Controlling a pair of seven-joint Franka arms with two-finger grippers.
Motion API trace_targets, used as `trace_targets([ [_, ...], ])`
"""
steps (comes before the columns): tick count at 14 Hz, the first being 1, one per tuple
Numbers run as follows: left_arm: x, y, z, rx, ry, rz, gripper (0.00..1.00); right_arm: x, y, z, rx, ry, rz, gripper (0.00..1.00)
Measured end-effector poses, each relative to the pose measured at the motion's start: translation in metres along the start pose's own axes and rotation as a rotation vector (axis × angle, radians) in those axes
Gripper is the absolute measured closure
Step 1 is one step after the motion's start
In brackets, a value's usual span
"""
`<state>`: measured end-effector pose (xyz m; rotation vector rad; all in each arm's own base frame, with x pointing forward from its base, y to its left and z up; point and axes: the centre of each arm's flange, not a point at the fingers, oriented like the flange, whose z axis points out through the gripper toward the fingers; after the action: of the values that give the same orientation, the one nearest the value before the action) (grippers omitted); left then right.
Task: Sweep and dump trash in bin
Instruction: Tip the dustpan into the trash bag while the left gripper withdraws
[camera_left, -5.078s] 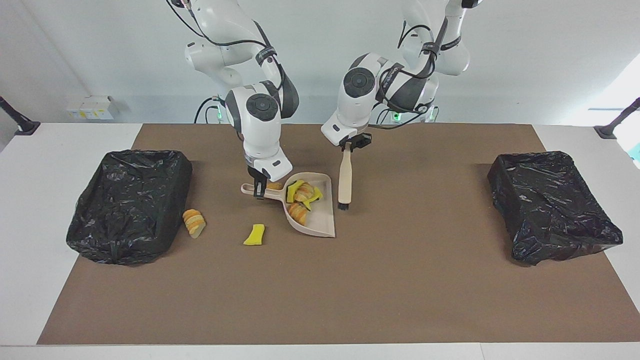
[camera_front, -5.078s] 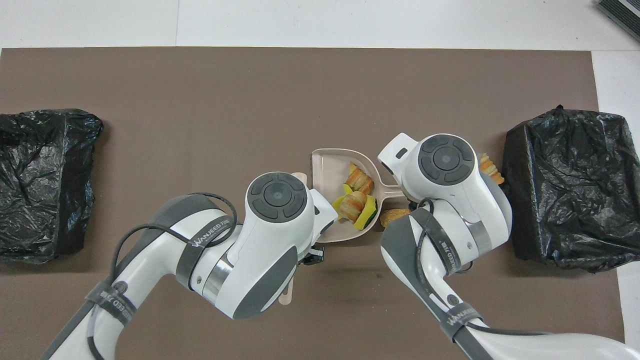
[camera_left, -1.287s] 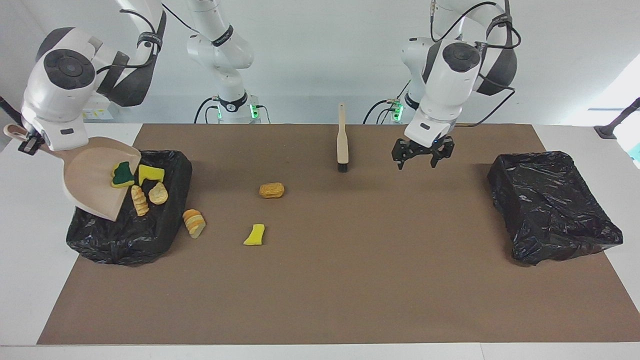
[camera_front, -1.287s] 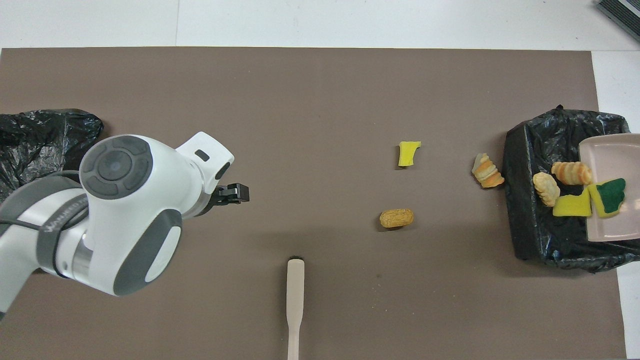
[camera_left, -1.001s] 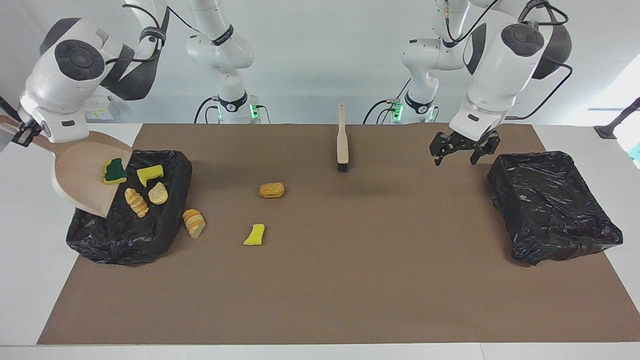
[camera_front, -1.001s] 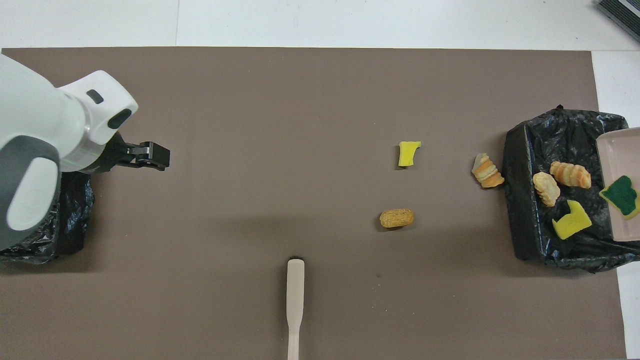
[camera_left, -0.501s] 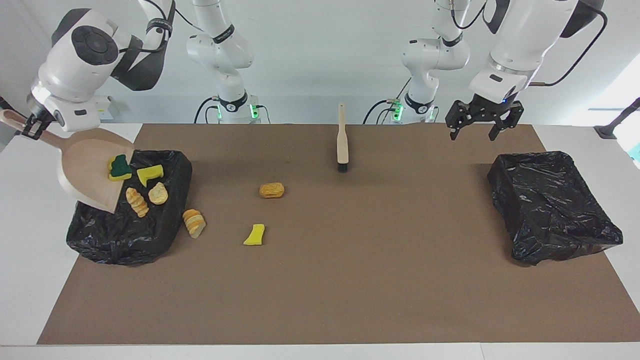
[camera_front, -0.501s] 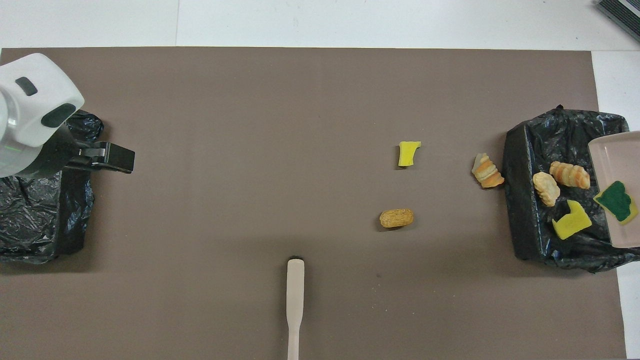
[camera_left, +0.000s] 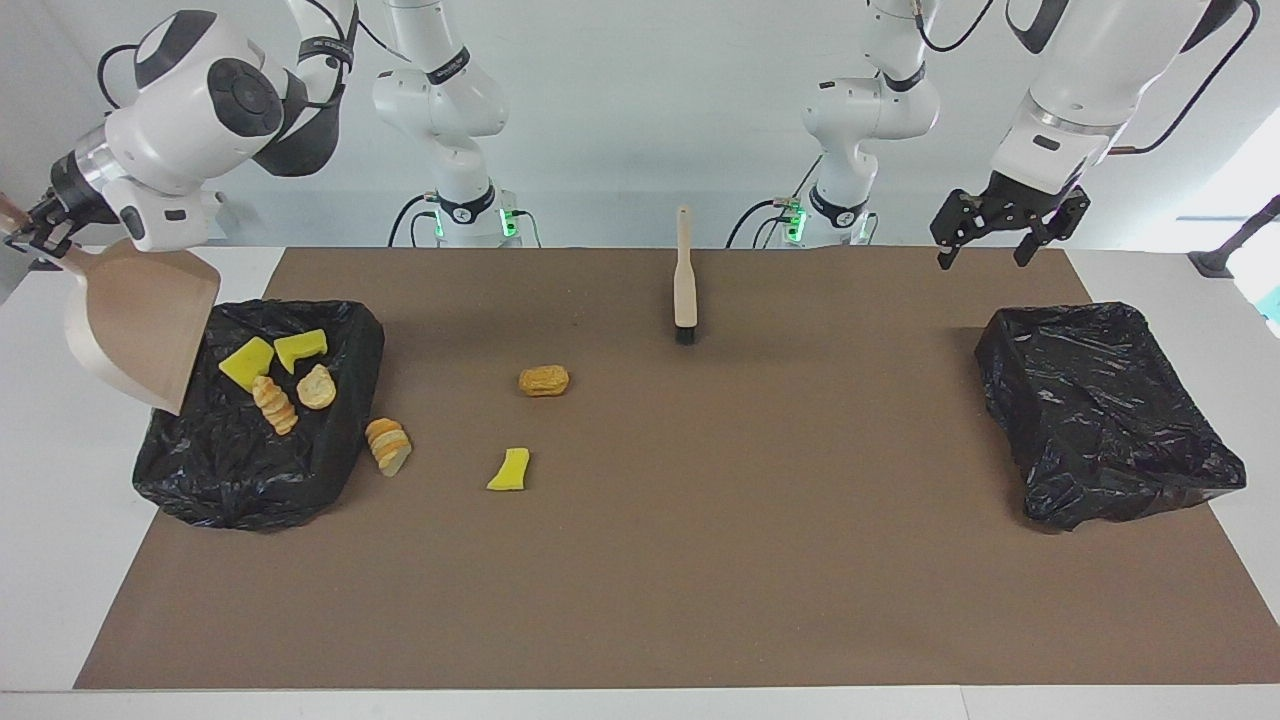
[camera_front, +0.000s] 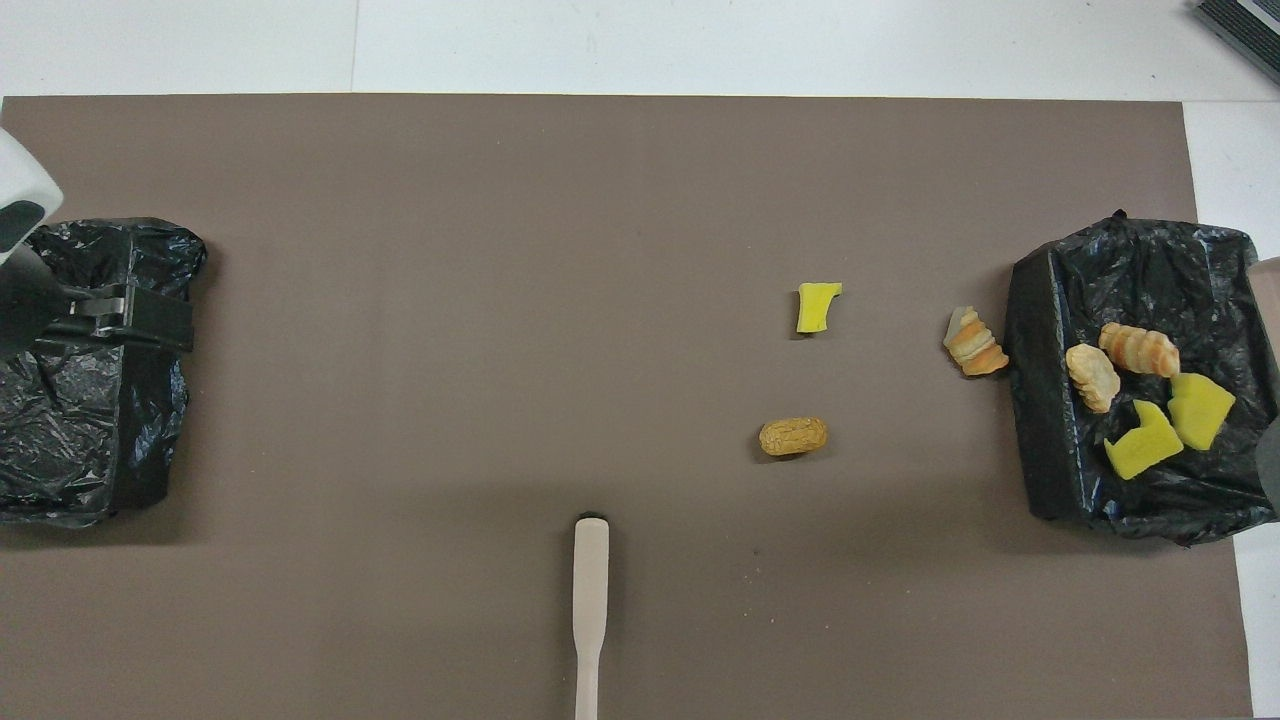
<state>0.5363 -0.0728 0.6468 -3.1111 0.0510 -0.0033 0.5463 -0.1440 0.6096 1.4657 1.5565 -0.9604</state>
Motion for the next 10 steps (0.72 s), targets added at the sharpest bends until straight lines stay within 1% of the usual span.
trace_targets([
  [1, -0.001, -0.001, -0.001, 0.000, -0.001, 0.000, 0.00, 0.000, 0.000, -0.008, -0.005, 0.003, 0.021, 0.69],
  [2, -0.004, 0.000, -0.002, 0.002, -0.009, 0.002, 0.00, 0.000, -0.001, -0.012, -0.001, 0.029, 0.044, 0.69],
  [5, -0.012, 0.003, -0.003, 0.005, -0.025, 0.008, 0.00, 0.006, -0.009, -0.012, 0.076, 0.197, 0.143, 0.69],
  [8, -0.013, 0.003, -0.001, 0.006, -0.028, 0.008, 0.00, 0.024, -0.013, -0.016, 0.157, 0.387, 0.294, 0.69],
  [10, -0.013, 0.002, -0.001, 0.006, -0.029, 0.006, 0.00, 0.035, -0.015, -0.020, 0.223, 0.486, 0.406, 0.69],
])
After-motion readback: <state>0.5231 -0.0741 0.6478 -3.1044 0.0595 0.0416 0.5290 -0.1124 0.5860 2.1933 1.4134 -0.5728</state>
